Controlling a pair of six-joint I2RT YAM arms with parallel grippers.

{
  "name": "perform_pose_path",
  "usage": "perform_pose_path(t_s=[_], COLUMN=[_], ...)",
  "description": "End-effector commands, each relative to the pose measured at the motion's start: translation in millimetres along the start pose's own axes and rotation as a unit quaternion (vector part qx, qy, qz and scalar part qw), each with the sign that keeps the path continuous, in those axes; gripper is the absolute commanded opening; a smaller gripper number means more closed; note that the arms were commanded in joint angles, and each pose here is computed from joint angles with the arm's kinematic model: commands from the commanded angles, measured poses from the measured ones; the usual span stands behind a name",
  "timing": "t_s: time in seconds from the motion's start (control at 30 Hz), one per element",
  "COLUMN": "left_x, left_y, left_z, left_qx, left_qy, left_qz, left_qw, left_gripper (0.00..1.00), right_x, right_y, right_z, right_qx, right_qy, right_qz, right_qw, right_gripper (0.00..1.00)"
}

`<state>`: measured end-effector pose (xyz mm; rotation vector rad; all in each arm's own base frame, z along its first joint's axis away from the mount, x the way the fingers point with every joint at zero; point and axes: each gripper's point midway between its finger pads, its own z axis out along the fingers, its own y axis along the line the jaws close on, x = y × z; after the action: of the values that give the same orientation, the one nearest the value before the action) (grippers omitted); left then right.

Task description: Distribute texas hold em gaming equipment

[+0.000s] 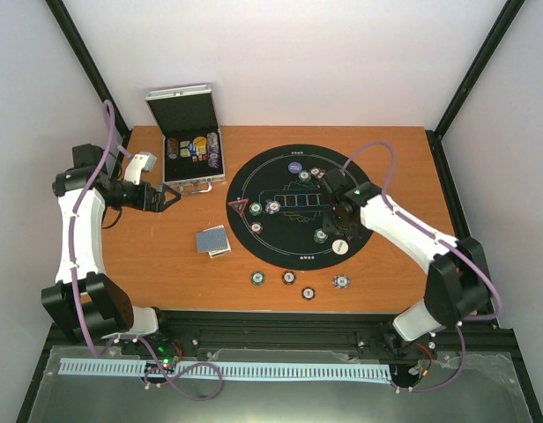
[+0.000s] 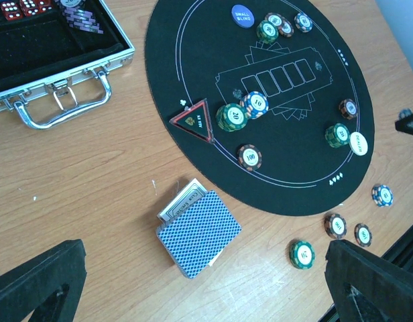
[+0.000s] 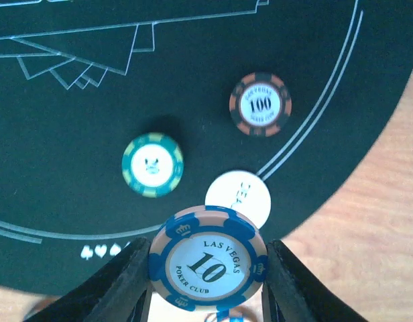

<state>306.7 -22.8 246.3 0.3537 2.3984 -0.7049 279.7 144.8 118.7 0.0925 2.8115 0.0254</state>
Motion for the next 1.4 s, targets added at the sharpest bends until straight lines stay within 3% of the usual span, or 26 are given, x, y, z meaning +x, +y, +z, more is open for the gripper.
perform_pose_path(t_s=[0.0,0.47,1.23,1.37], left_x=[-3,-3,-10,-11], left_y=[-5,-1,5,5], left_z=[-6,-4,-4,-4], left_qx=[0.003,-0.001,-0.008,-0.008], left_qy=[-0.003,0.008,0.004,0.004], left_qz=[0.025,0.033,0.027,0.028], left_qw=[1.0,0.999,1.0,1.0], left_gripper=[1.0,1.0,1.0,1.0], right_x=[-24,-60,-50,-47], right_y=[1,10,18,18], right_z=[20,66,113,113], right_qx=[0.016,0.011,0.015,0.016], right_qy=[0.01,0.04,0.077,0.08], right_qz=[-0.025,-0.028,-0.028,-0.03], right_qw=[1.0,0.999,0.996,0.996], right_gripper=[0.32,0.32,0.32,0.39])
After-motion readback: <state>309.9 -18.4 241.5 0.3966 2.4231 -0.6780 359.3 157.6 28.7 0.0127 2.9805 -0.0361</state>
